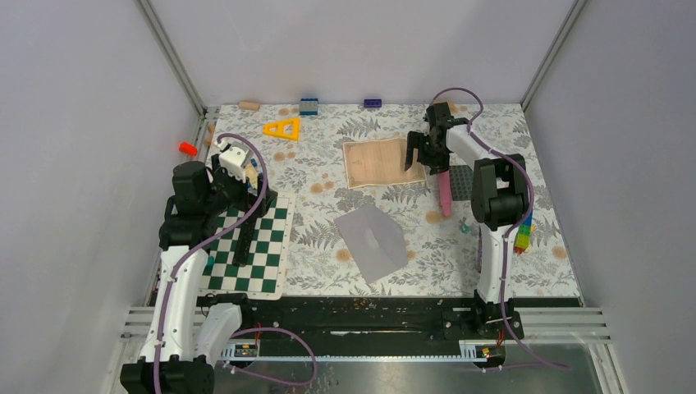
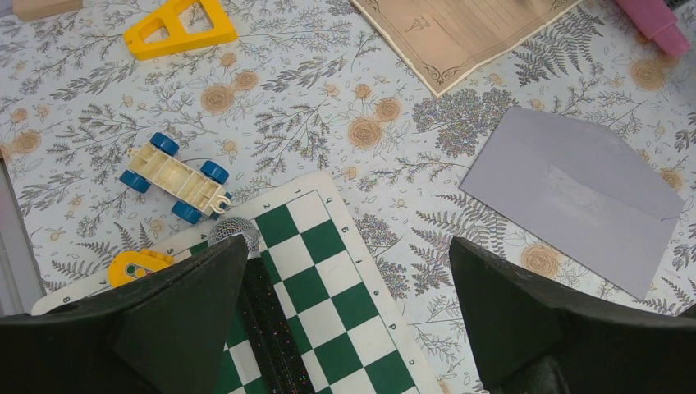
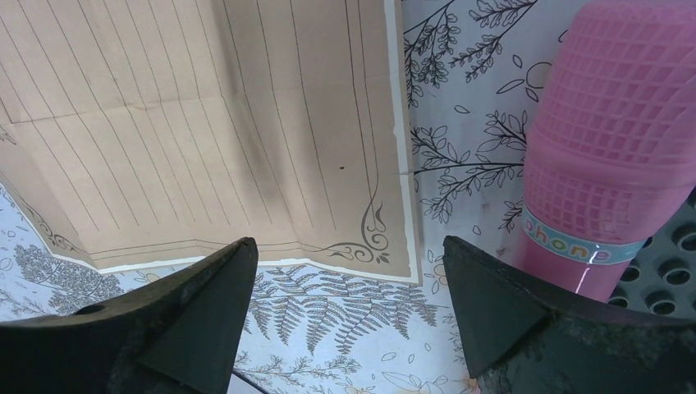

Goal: Place the letter into the envelope and seal it
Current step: Pick up the letter from the center of the board.

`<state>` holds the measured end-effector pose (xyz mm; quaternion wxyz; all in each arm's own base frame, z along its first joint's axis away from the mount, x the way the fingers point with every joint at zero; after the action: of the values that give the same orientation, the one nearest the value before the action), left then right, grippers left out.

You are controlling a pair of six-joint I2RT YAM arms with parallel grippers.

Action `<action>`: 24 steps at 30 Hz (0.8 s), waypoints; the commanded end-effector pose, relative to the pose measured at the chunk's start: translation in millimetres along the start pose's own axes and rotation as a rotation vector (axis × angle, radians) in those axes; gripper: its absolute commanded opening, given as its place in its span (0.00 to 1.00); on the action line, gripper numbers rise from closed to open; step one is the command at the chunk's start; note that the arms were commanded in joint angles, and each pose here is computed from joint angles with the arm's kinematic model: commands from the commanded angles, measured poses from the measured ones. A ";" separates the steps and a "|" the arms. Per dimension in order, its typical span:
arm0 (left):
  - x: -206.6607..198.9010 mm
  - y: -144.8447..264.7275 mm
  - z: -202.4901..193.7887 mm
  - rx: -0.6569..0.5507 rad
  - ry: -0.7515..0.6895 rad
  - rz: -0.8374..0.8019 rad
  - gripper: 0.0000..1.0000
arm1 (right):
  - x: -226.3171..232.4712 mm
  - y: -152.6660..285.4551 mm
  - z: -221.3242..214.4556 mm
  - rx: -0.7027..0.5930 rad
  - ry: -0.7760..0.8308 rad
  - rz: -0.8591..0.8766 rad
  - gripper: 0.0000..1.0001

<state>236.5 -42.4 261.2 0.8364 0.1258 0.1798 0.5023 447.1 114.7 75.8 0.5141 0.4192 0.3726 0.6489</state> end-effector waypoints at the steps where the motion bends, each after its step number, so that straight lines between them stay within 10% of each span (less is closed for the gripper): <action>1: -1.0 -0.6 7.5 -0.046 -0.025 -0.022 0.99 | 7.7 -0.9 6.6 -0.005 -0.012 0.014 0.91; 24: -1.1 0.7 8.8 -0.052 -0.028 -0.017 0.99 | 15.7 -6.8 2.3 0.019 -0.032 0.087 0.93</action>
<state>236.4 -42.4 261.2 0.8367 0.1256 0.1799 0.5018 446.8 122.9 68.4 0.4969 0.4445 0.3617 0.6516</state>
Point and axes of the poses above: each gripper's point midway between its finger pads, its own y axis back along the fingers, its own x axis along the line the jaws close on, z = x × y, the point moved 5 cm from there along y, back along the fingers, and after that the axes turned 10 degrees about y, right-handed, at the moved point
